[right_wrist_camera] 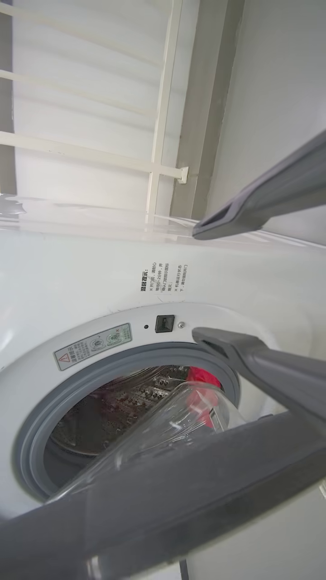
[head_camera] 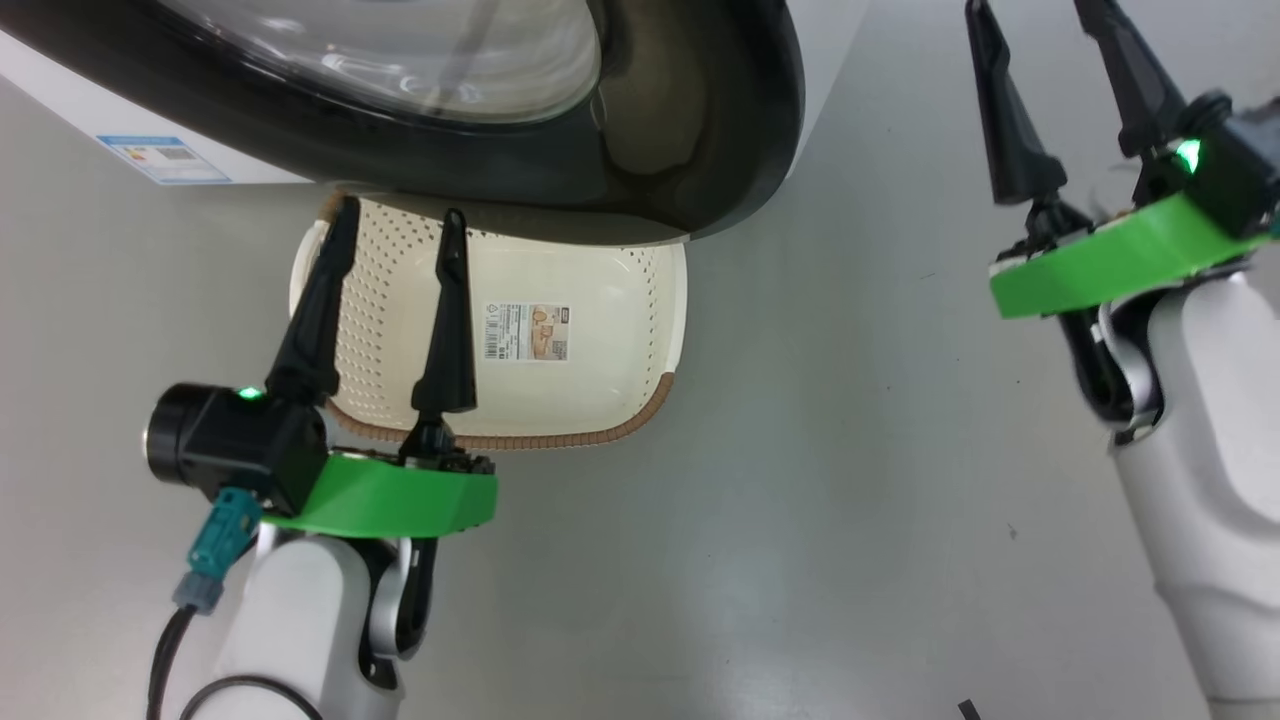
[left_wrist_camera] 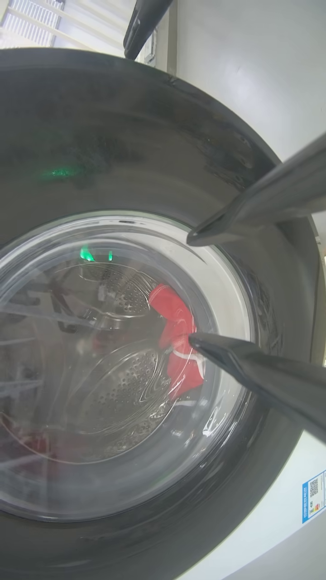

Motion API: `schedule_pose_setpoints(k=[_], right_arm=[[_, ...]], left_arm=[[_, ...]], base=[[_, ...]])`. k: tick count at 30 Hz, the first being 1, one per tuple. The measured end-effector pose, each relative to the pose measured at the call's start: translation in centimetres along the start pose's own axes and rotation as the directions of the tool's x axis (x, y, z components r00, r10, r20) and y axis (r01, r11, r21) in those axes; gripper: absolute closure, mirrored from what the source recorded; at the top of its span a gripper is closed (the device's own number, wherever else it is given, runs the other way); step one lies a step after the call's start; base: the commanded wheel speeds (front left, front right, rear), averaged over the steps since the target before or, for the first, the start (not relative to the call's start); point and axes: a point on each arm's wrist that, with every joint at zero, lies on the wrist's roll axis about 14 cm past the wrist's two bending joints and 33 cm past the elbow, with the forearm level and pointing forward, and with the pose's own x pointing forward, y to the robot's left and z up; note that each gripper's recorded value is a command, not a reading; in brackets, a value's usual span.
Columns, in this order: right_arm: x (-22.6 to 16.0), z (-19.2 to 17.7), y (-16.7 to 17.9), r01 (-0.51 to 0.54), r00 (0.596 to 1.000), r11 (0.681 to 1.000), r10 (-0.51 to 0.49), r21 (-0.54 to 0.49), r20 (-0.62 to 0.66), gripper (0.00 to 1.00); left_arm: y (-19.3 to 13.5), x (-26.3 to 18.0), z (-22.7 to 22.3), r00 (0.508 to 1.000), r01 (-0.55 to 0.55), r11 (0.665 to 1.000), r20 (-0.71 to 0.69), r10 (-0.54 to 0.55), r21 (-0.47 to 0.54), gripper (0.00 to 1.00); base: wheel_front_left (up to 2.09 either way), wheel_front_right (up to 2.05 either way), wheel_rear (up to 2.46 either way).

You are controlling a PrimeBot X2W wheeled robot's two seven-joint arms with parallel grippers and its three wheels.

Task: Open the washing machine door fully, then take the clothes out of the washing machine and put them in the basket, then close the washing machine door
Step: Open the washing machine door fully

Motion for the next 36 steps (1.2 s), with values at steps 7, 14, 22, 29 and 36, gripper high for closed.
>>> schedule_pose_setpoints(k=[7,14,22,29,36], right_arm=[[-2.5,-0.1,-0.5,0.061,0.998,0.998,-0.06,-0.027,0.019,0.0],[-4.4,-0.6,-0.2,0.086,0.996,0.996,-0.086,-0.023,0.015,0.0],[-5.6,-1.4,-0.1,0.105,0.994,0.994,-0.105,-0.022,-0.005,0.0],[-7.3,-2.2,0.5,0.111,0.993,0.993,-0.112,-0.027,-0.035,0.0],[-7.5,-1.5,0.6,0.112,0.993,0.993,-0.113,-0.03,-0.018,0.0]], left_arm=[[0.1,0.1,0.3,1.0,-0.009,1.0,0.011,0.009,0.0,0.0],[0.3,0.1,0.3,1.0,-0.016,1.0,0.014,0.016,0.003,0.0],[0.4,0.0,0.5,1.0,-0.016,1.0,0.017,0.016,0.02,0.0],[0.3,-0.6,0.4,1.0,-0.015,1.0,0.008,0.015,0.022,0.0],[0.1,-0.6,0.7,1.0,-0.01,1.0,0.013,0.01,0.02,0.0]], base=[[0.0,0.0,0.0],[0.0,0.0,0.0],[0.0,0.0,0.0],[0.0,0.0,0.0],[0.0,0.0,0.0]])
